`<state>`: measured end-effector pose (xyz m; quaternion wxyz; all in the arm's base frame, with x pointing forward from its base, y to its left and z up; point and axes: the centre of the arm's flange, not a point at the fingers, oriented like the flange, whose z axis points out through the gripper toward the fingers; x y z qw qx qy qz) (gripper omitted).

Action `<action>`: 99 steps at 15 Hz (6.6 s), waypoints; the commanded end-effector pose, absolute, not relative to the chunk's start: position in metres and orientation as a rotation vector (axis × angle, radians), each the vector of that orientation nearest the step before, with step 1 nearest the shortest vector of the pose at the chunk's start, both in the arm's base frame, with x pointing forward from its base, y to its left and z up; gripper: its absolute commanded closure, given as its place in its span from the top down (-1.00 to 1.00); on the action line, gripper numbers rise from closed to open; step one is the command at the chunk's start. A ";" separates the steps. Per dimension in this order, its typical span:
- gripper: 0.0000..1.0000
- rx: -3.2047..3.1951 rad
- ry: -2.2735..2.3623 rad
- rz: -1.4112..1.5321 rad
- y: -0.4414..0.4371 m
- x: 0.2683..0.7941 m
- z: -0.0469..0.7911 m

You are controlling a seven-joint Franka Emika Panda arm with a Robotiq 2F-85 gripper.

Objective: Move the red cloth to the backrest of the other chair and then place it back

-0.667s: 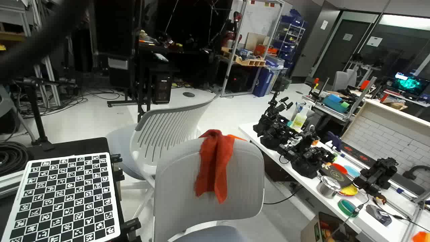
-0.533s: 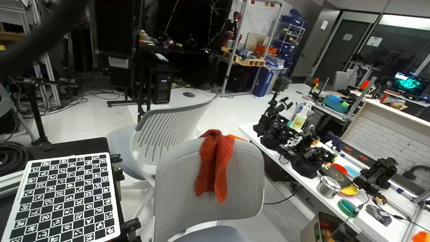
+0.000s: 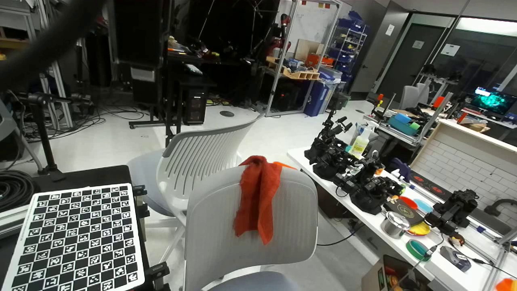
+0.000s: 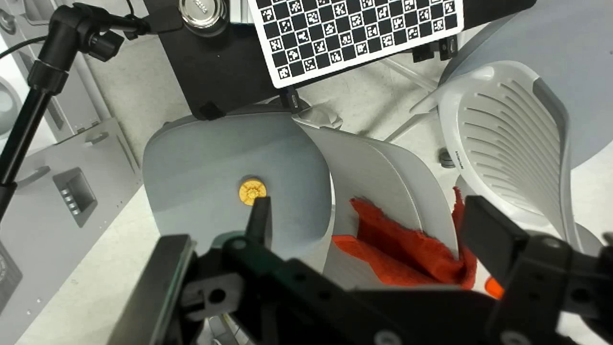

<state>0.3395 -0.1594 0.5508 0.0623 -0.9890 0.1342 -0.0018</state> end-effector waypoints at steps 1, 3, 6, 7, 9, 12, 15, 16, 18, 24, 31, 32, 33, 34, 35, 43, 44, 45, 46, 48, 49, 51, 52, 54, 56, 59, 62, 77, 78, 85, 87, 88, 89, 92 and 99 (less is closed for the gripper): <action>1.00 -2.990 0.406 -0.005 -0.159 0.340 0.551; 1.00 -2.990 0.406 -0.005 -0.159 0.340 0.551; 1.00 -2.985 0.393 -0.023 -0.162 0.353 0.552; 1.00 -2.984 0.372 -0.048 -0.162 0.358 0.553; 1.00 -2.980 0.304 -0.124 -0.160 0.373 0.550; 1.00 -2.969 0.241 -0.263 -0.153 0.404 0.541; 1.00 -2.941 0.233 -0.379 -0.140 0.445 0.533; 1.00 -2.930 0.235 -0.410 -0.134 0.462 0.529; 1.00 -2.915 0.246 -0.461 -0.114 0.492 0.520; 1.00 -2.942 0.429 -0.365 -0.053 0.576 0.469; 1.00 -2.938 0.605 -0.225 -0.038 0.637 0.404; 1.00 -2.937 0.621 -0.209 -0.035 0.642 0.393; 1.00 -2.936 0.638 -0.193 -0.032 0.645 0.385; 1.00 -2.935 0.648 -0.180 -0.028 0.649 0.373; 1.00 -2.934 0.652 -0.167 -0.024 0.652 0.366; 1.00 -2.974 0.665 -0.076 0.008 0.677 0.306; 1.00 -2.982 0.667 -0.057 0.010 0.680 0.298; 1.00 -2.988 0.670 -0.047 0.011 0.682 0.292; 0.72 -2.993 0.672 -0.039 0.011 0.684 0.287; 0.31 -3.002 0.674 -0.038 0.012 0.687 0.280; 0.17 -3.001 0.672 -0.039 0.011 0.688 0.280; -0.16 -2.997 0.670 -0.047 0.010 0.691 0.283; -0.33 -2.997 0.668 -0.052 0.010 0.692 0.286; -0.63 -2.996 0.664 -0.064 0.007 0.692 0.292; -0.89 -2.998 0.662 -0.078 0.004 0.692 0.300; -1.00 -3.003 0.659 -0.104 -0.004 0.695 0.318; -0.97 -3.014 0.647 -0.149 -0.017 0.695 0.359; -0.97 -2.949 0.343 -0.464 0.080 0.648 0.607; -0.97 -2.952 0.305 -0.468 0.097 0.642 0.604; -0.97 -3.030 0.144 -0.362 0.155 0.621 0.546; -0.97 -3.051 0.141 -0.321 0.152 0.621 0.526; -0.97 -3.059 0.142 -0.298 0.150 0.621 0.518; -0.97 -3.067 0.143 -0.278 0.149 0.620 0.510; -0.97 -3.087 0.137 -0.230 0.149 0.616 0.490; -0.97 -3.111 0.100 -0.213 0.155 0.608 0.462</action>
